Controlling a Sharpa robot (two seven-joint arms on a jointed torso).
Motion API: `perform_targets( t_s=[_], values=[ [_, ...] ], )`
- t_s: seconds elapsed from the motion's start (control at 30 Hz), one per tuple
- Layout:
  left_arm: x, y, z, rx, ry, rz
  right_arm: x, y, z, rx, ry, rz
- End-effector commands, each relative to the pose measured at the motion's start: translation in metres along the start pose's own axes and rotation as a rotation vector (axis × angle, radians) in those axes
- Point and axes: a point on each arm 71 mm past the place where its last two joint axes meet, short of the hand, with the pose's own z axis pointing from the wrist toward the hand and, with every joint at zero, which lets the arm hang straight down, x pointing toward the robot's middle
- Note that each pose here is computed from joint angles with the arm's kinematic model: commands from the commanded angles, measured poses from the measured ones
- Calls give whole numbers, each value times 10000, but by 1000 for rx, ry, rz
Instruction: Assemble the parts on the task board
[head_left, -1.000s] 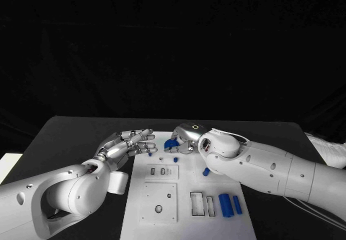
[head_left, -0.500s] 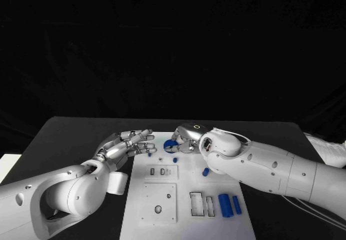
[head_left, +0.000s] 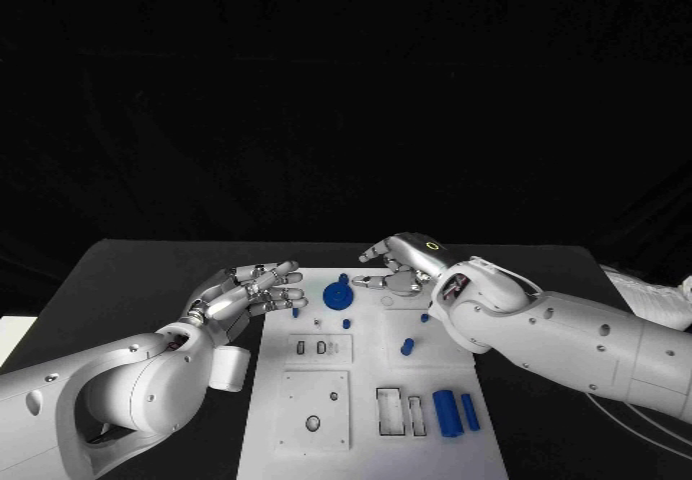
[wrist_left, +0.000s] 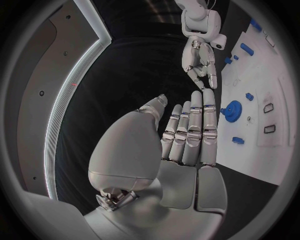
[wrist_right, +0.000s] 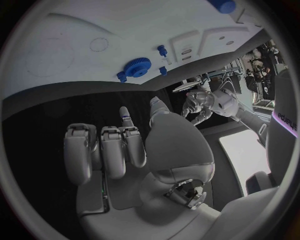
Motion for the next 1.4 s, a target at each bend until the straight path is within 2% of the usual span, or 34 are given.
perform_targets(
  t_s=[0.03,0.2,0.33,0.57,0.9,1.4],
  values=[
    [16,-4,13,6,20,-10,-95,-143,-148,-9,25,190],
    [7,4,27,5,19,-10,-228,-502,-417,62,91,237],
    [-4,13,42,5,17,-10,-299,-774,-605,126,123,237],
    [-23,30,63,4,14,-10,-342,-1101,-797,212,148,210],
    [-27,45,77,1,13,-10,-247,-1241,-861,254,181,188],
    [-18,53,85,0,15,-11,-89,-1269,-768,272,181,187]
  ],
)
